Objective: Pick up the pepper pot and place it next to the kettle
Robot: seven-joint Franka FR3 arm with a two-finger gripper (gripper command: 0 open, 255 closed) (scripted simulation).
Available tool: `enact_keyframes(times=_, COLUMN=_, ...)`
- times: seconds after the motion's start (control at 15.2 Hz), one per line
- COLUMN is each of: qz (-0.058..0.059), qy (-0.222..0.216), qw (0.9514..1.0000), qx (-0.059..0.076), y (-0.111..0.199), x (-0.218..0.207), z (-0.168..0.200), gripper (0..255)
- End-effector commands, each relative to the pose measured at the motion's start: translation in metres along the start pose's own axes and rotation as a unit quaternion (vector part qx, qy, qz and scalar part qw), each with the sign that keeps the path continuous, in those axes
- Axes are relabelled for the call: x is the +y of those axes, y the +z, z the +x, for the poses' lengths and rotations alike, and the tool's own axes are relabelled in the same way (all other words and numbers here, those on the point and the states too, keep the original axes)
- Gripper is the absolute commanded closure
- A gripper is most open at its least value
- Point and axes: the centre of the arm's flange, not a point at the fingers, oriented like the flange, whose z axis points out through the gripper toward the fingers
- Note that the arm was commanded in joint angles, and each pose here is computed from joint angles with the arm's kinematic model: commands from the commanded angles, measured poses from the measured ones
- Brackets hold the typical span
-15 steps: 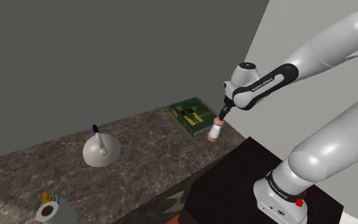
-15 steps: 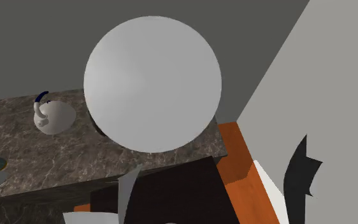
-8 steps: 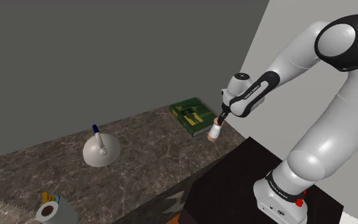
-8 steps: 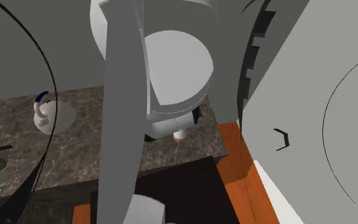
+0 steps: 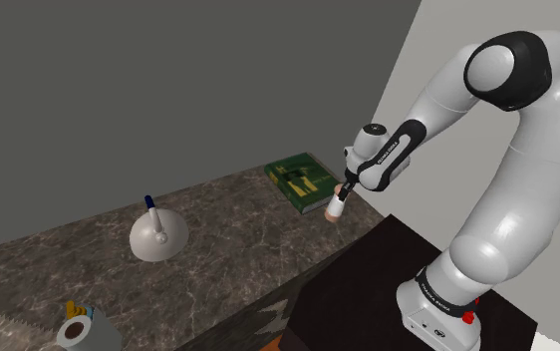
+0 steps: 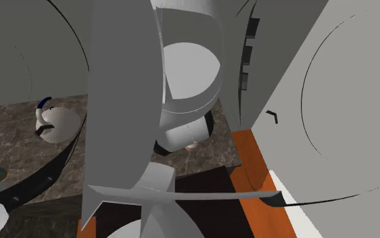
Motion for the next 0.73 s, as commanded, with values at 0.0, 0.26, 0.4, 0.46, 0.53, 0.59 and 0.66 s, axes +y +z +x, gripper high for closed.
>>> enact_keyframes(times=0.0, qz=0.000, qy=0.000, qw=1.0000, qx=0.000, y=0.0008, x=-0.0001, z=0.0001, gripper=0)
enact_keyframes(times=0.26, qz=0.000, qy=0.000, qw=1.0000, qx=0.000, y=0.0007, x=-0.0001, z=0.0001, gripper=0)
enact_keyframes(times=0.4, qz=0.000, qy=0.000, qw=1.0000, qx=0.000, y=0.0007, x=-0.0001, z=0.0001, gripper=255)
enact_keyframes(times=0.46, qz=0.000, qy=0.000, qw=1.0000, qx=0.000, y=0.0007, x=-0.0001, z=0.0000, gripper=255)
enact_keyframes(times=0.53, qz=0.000, qy=0.000, qw=1.0000, qx=0.000, y=0.0008, x=-0.0001, z=0.0000, gripper=255)
enact_keyframes(times=0.59, qz=0.000, qy=0.000, qw=1.0000, qx=0.000, y=0.0008, x=-0.0001, z=-0.0001, gripper=255)
enact_keyframes(times=0.66, qz=0.000, qy=0.000, qw=1.0000, qx=0.000, y=0.0008, x=-0.0001, z=0.0000, gripper=255)
